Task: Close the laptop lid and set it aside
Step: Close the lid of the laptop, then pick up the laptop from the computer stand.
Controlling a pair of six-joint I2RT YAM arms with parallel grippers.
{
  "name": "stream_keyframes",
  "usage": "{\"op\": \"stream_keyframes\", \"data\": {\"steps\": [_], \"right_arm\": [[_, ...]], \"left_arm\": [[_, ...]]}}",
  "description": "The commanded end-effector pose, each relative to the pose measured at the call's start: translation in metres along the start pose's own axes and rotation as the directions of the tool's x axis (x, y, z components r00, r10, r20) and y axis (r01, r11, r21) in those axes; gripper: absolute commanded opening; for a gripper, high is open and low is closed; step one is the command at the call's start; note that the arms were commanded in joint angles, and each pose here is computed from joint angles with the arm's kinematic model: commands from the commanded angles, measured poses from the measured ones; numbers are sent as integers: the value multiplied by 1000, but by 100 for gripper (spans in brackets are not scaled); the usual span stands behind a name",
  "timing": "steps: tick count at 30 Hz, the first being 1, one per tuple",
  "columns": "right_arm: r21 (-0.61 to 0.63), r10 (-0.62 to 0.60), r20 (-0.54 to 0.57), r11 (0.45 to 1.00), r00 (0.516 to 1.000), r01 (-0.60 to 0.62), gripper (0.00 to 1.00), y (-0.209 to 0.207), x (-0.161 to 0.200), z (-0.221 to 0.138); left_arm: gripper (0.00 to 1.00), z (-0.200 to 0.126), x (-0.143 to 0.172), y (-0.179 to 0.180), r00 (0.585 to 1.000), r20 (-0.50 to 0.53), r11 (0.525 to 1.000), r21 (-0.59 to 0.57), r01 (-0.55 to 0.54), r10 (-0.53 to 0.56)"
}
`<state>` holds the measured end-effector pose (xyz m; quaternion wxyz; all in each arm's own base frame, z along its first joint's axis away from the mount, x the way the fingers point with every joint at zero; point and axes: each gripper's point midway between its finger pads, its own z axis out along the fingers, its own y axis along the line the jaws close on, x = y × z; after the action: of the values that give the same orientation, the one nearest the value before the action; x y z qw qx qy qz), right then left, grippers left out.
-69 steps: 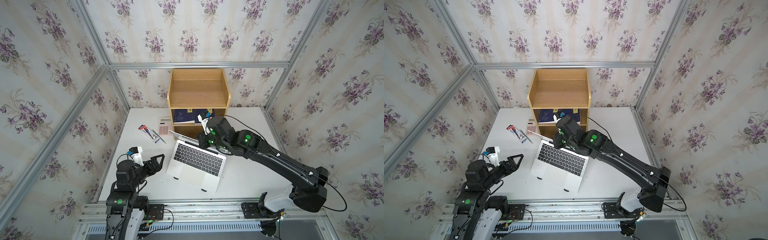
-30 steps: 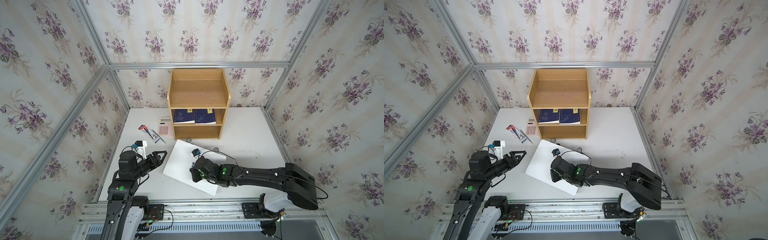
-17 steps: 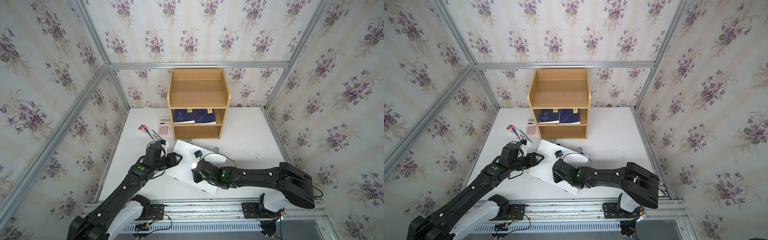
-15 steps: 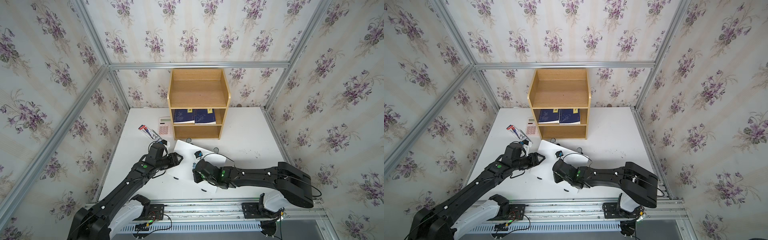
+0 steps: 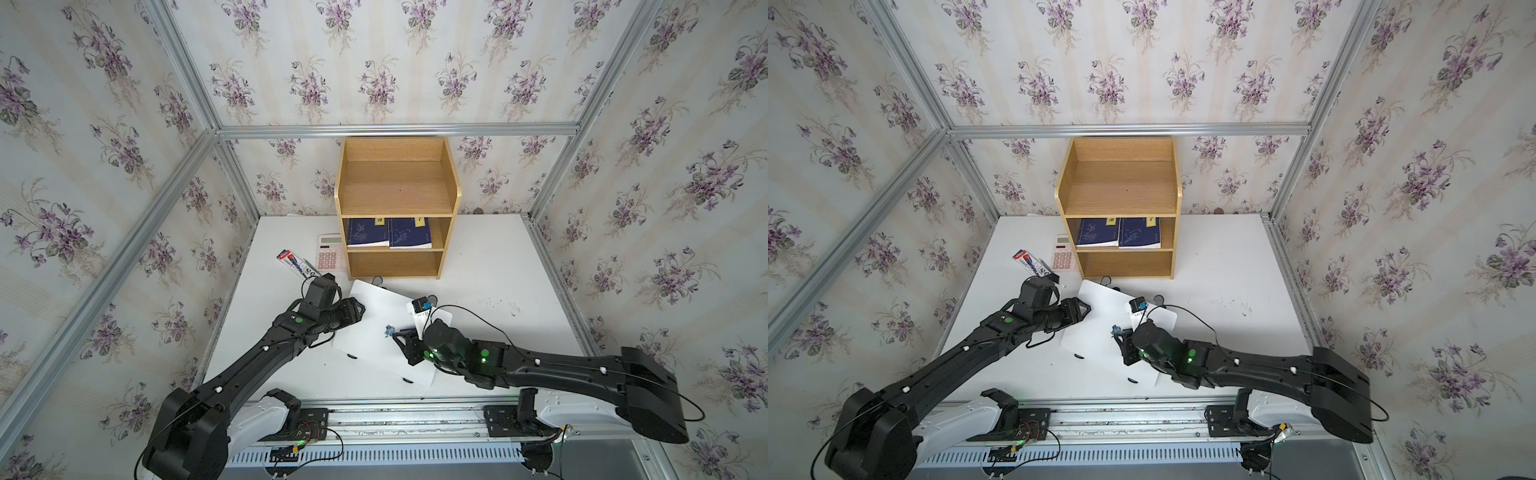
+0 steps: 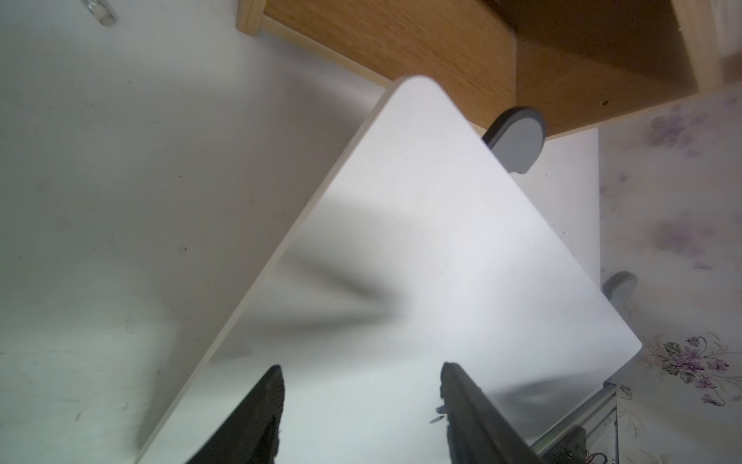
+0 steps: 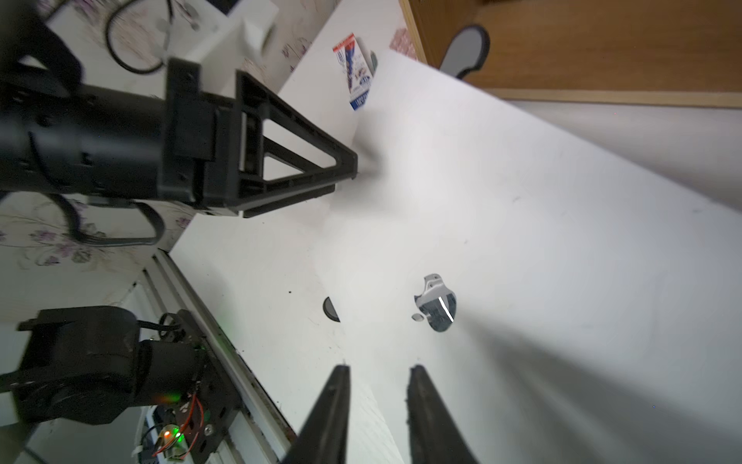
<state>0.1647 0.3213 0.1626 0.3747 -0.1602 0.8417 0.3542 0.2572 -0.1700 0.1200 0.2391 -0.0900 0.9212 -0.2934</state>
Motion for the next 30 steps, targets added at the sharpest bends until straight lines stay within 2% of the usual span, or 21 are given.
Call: {"op": "stream_keyframes", "data": {"steps": [1, 2, 5, 9, 17, 22, 27, 30], "right_arm": [[-3, -11, 96, 1000, 995, 12, 60, -6, -18, -24], [18, -13, 110, 1000, 994, 11, 69, -13, -19, -32], [83, -14, 158, 997, 987, 1, 86, -33, -23, -54], [104, 27, 253, 993, 967, -55, 100, -54, -29, -77], [25, 134, 337, 988, 932, -151, 100, -81, -20, -87], [-142, 214, 277, 973, 937, -180, 99, -86, -7, -75], [-267, 281, 228, 939, 932, -218, 96, -94, 4, -67], [-290, 295, 207, 929, 933, -229, 84, -98, 12, -61]], "left_arm": [[66, -14, -9, 9, 997, 69, 997, -60, -41, 45], [67, -18, -11, 11, 995, 88, 996, -70, -48, 54], [70, -28, -15, 20, 986, 148, 992, -110, -60, 76], [75, -32, -18, 33, 975, 202, 987, -152, -60, 90], [79, -18, -12, 25, 984, 158, 993, -96, -64, 78], [81, -10, -14, 14, 992, 104, 997, -47, -65, 70], [81, -11, -20, 5, 991, 118, 998, -8, -59, 59], [82, -13, -24, 6, 992, 122, 999, -3, -44, 44]]}}
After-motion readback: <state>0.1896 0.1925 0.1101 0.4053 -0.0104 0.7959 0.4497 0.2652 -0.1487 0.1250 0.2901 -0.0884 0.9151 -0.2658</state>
